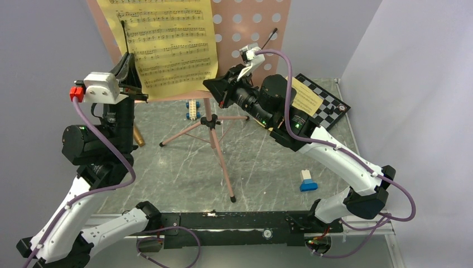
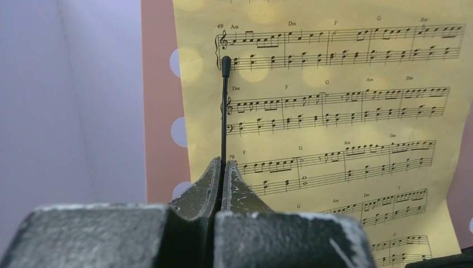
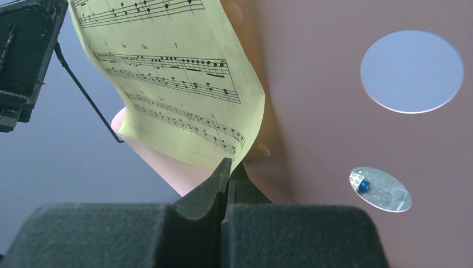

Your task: Pack up the instrument practice props

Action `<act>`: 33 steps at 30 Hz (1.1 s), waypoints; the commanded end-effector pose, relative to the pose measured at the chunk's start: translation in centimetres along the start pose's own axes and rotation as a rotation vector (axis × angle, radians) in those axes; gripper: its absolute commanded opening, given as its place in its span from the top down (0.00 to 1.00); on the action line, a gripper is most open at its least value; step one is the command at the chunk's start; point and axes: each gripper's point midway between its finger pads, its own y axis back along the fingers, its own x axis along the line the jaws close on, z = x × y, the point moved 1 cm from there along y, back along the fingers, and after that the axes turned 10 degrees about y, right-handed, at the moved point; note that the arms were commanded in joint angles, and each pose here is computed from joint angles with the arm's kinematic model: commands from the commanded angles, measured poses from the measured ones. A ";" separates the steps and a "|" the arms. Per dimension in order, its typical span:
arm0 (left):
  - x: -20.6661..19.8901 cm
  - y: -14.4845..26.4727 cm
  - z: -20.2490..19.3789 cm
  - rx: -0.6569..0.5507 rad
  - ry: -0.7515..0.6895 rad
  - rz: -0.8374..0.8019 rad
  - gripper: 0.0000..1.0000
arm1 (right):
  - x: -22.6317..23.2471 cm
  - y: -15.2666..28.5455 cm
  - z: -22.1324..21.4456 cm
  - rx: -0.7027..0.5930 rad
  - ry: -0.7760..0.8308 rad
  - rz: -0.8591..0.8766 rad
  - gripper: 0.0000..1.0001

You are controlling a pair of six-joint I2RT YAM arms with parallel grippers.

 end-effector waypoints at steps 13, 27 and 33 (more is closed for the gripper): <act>-1.1 3.2 2.9 -0.184 0.076 -0.177 1.00 | 0.1 0.8 1.4 -0.048 -0.004 0.016 1.00; -1.0 3.4 3.1 -0.199 0.077 -0.177 1.00 | 1.4 4.0 4.7 -0.131 0.036 0.110 1.00; -1.0 3.2 2.6 -0.189 0.068 -0.170 1.00 | 1.2 8.1 7.7 -0.178 0.088 0.121 1.00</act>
